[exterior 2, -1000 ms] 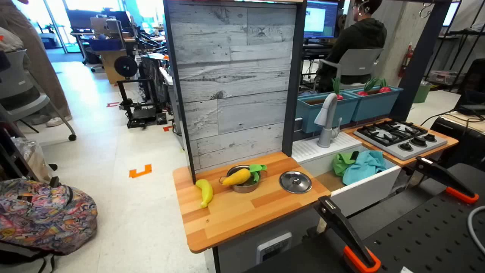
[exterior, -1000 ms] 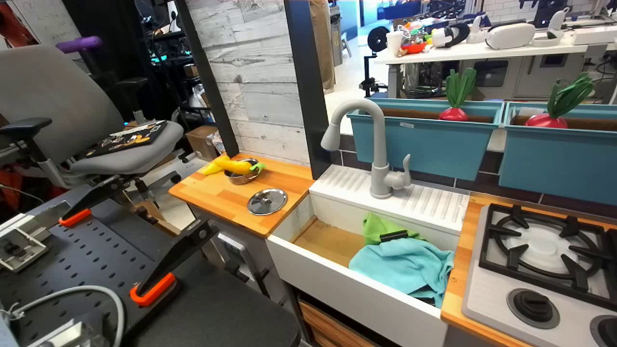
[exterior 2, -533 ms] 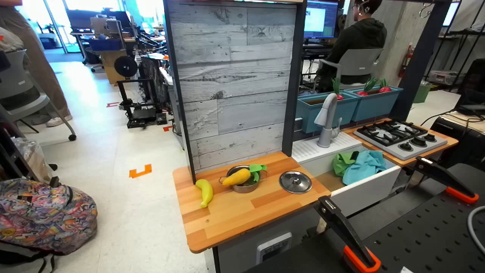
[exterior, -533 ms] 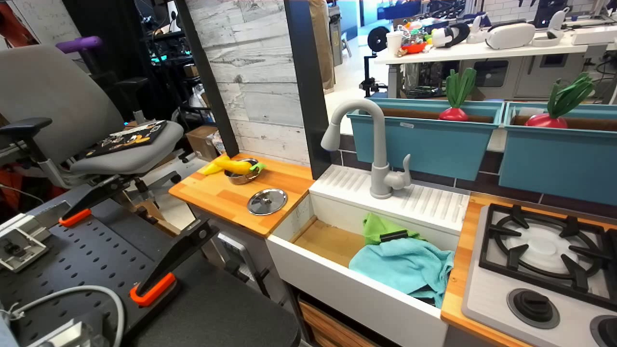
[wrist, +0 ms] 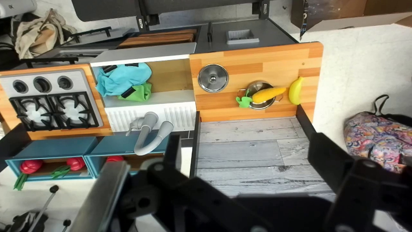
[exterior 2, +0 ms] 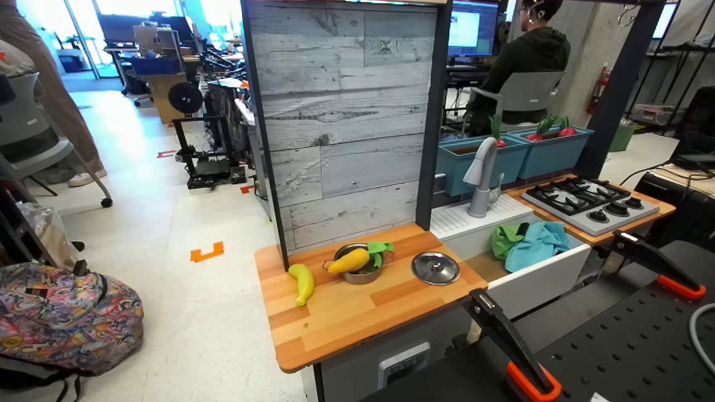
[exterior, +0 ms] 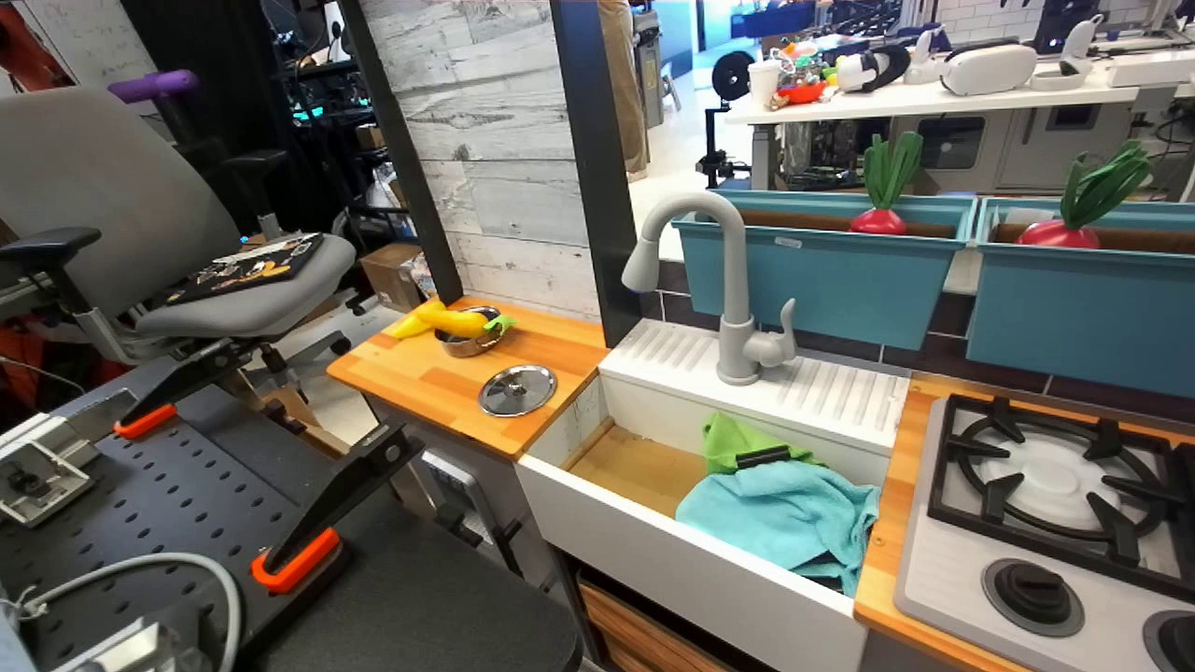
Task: Move the banana to the right
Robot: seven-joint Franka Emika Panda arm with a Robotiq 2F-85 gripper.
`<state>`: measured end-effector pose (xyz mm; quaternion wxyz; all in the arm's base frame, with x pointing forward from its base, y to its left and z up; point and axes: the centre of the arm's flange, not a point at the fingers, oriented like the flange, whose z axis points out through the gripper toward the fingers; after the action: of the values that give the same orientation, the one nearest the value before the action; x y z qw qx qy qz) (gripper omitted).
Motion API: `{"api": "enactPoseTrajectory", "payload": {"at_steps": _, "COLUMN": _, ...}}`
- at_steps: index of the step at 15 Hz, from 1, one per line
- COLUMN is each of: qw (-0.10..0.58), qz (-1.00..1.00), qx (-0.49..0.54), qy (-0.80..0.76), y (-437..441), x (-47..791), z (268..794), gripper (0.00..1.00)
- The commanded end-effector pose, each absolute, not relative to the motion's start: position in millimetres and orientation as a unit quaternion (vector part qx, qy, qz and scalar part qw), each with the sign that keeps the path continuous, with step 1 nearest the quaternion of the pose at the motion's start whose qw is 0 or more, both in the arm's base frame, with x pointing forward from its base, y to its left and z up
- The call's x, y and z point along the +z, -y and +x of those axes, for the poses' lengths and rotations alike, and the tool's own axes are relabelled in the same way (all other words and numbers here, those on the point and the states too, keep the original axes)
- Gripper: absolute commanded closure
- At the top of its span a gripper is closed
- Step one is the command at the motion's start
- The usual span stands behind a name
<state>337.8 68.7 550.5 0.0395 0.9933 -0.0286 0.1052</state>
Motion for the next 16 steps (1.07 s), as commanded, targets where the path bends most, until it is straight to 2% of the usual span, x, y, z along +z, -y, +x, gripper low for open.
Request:
{"api": "enactPoseTrajectory", "payload": {"at_steps": 1, "qw": 0.000, "qz": 0.992, "qx": 0.124, "qy": 0.028, "y": -53, "x": 538, "z": 360, "gripper": 0.00}}
{"api": "enactPoseTrajectory", "payload": {"at_steps": 8, "qw": -0.082, "qz": 0.991, "qx": 0.108, "qy": -0.001, "y": -71, "x": 448, "z": 427, "gripper": 0.00}}
{"api": "enactPoseTrajectory", "payload": {"at_steps": 12, "qw": -0.061, "qz": 0.995, "qx": 0.073, "qy": -0.020, "y": -107, "x": 378, "z": 457, "gripper": 0.00}}
{"api": "enactPoseTrajectory", "payload": {"at_steps": 13, "qw": -0.066, "qz": 0.994, "qx": 0.084, "qy": -0.009, "y": -93, "x": 402, "z": 429, "gripper": 0.00}}
{"api": "enactPoseTrajectory", "payload": {"at_steps": 16, "qw": -0.062, "qz": 0.996, "qx": 0.060, "qy": -0.017, "y": -105, "x": 369, "z": 442, "gripper": 0.00}}
